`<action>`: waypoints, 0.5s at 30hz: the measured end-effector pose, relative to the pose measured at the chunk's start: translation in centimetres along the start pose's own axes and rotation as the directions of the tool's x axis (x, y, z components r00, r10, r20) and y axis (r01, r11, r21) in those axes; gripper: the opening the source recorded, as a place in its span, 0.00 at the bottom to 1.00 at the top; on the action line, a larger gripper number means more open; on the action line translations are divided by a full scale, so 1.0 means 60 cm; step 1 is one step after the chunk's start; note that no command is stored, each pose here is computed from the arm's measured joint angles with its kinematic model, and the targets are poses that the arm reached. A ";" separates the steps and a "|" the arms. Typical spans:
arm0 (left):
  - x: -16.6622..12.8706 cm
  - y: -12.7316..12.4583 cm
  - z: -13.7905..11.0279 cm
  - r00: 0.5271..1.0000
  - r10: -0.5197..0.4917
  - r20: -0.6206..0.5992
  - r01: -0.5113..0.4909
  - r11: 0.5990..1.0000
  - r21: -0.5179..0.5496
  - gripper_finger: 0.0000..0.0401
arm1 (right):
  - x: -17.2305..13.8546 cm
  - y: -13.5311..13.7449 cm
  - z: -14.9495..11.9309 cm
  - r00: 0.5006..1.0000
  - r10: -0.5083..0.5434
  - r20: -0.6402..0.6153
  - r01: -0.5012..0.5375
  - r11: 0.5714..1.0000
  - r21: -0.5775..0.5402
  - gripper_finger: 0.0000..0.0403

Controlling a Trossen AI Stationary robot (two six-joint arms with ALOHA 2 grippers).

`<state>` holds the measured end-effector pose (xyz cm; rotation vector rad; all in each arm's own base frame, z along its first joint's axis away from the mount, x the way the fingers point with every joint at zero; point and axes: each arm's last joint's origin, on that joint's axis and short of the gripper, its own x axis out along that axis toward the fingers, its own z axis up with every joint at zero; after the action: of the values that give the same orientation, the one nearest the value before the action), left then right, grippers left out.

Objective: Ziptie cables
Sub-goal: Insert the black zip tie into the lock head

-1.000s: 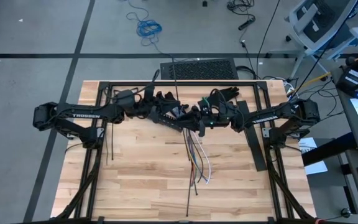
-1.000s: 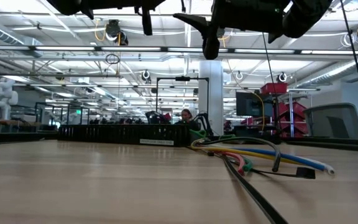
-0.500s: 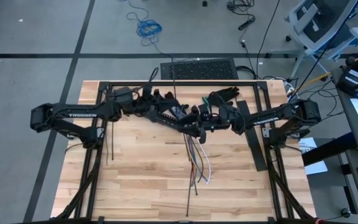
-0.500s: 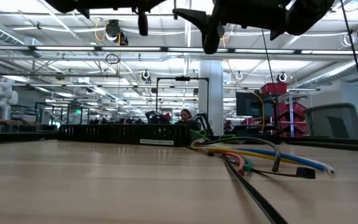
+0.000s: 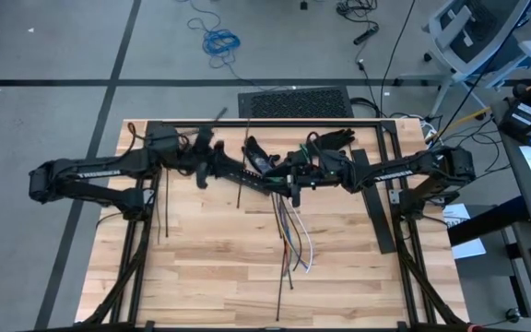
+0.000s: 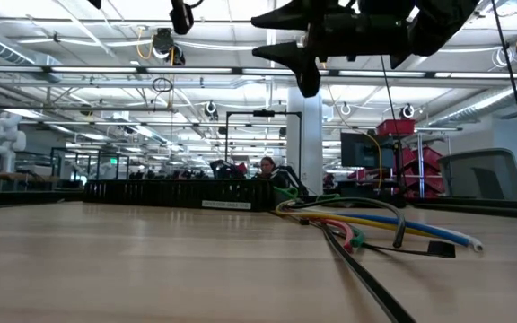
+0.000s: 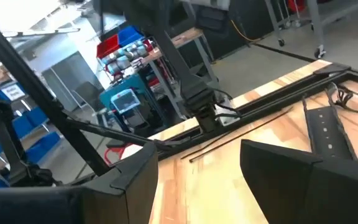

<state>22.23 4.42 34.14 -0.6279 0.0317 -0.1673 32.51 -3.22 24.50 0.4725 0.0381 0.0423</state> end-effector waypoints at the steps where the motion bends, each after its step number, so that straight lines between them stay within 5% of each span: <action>1: -0.001 0.001 -0.003 1.000 0.012 -0.017 -0.011 0.999 0.030 0.00 | -0.001 -0.001 0.001 1.000 -0.002 0.001 0.002 1.000 -0.002 0.53; 9: -0.006 -0.001 -0.002 0.995 0.093 0.032 -0.098 0.968 0.229 0.00 | -0.030 0.020 0.034 1.000 -0.005 0.016 0.007 0.997 -0.072 0.53; 15: -0.007 0.001 0.001 0.980 0.174 0.096 -0.196 0.927 0.319 0.00 | -0.047 0.040 0.062 0.973 -0.155 -0.170 0.112 0.964 -0.241 0.53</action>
<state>21.86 4.58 34.12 -0.2951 -0.0012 0.0327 29.78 -2.92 28.97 0.2320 0.2485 -0.0420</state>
